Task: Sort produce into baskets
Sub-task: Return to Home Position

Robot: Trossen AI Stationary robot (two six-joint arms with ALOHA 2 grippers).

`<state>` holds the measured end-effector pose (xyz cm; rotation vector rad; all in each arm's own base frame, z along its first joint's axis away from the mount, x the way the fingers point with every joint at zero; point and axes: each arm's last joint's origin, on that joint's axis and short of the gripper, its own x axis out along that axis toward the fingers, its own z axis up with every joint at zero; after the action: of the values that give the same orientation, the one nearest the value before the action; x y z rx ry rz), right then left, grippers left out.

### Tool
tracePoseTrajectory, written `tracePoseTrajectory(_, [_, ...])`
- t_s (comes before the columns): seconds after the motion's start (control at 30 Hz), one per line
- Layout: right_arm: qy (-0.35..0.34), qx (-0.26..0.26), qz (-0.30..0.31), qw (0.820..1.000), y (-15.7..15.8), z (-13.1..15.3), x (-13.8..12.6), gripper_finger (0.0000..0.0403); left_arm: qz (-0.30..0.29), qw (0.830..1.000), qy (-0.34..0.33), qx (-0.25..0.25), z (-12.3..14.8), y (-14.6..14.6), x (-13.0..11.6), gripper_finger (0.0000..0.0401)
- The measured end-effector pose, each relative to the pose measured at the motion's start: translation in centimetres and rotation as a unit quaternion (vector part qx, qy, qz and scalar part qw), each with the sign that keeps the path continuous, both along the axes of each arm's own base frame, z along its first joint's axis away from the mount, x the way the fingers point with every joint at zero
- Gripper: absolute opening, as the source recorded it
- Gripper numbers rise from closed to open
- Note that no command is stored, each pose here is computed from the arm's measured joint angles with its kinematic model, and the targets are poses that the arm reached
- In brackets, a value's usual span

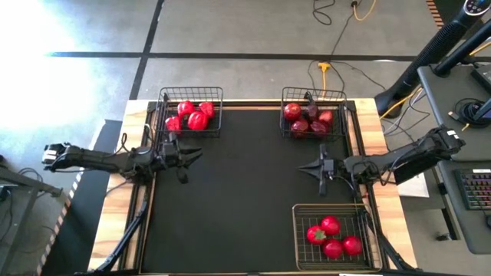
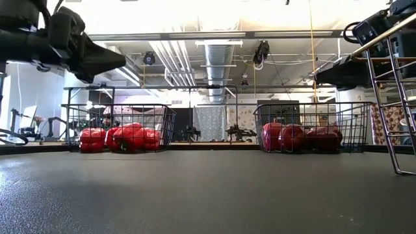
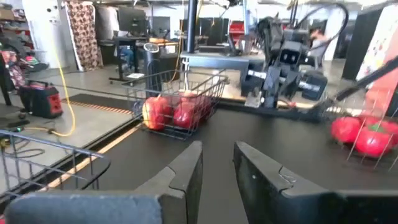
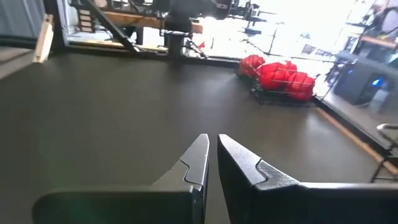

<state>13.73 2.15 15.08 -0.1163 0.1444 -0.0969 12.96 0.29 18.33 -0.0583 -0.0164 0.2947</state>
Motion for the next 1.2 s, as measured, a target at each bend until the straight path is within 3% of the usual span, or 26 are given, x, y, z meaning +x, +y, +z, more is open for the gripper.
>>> tracePoseTrajectory(0.17, [-0.008,-0.006,-0.021,1.0,-0.1,0.4,0.1,0.0027,0.001,1.0,-0.002,0.021,0.2,0.0,-0.3,0.0077])
tracePoseTrajectory(0.33, [-0.047,0.003,-0.071,0.996,-0.4,2.6,0.1,0.0027,0.001,1.0,0.022,-0.005,-0.3,0.1,-1.1,0.0077])
tracePoseTrajectory(0.43, [-0.022,0.024,-0.063,0.998,-0.4,4.4,-0.3,0.0027,0.0,0.999,0.031,-0.025,-0.6,0.1,-1.7,0.0077])
tracePoseTrajectory(0.53, [-0.009,0.057,-0.026,0.998,-0.6,7.0,-2.2,0.0027,-0.036,0.999,0.011,-0.032,-0.3,-0.1,-2.2,0.0077])
tracePoseTrajectory(0.67, [-0.064,0.068,0.025,0.995,-0.8,8.8,-4.3,0.0027,-0.102,0.995,-0.015,-0.004,0.3,-0.4,-2.8,0.0077])
tracePoseTrajectory(0.83, [-0.144,0.087,0.053,0.984,-0.8,6.9,-5.1,0.0027,-0.111,0.993,-0.032,0.007,-0.1,-0.5,-3.4,0.0077])
tracePoseTrajectory(0.97, [-0.128,0.136,0.125,0.974,-0.2,2.8,-4.3,0.0027,-0.132,0.991,-0.022,-0.004,-1.2,-0.6,-3.3,0.0077])
tracePoseTrajectory(1.07, [-0.107,0.162,0.145,0.97,-0.1,2.5,-4.1,0.0027,-0.135,0.991,-0.022,-0.009,-1.2,-0.6,-3.2,0.0077])
tracePoseTrajectory(1.2, [-0.151,0.152,0.129,0.968,-0.3,3.3,-4.1,0.0027,-0.135,0.99,-0.039,0.004,-0.9,-0.6,-3.3,0.0077])
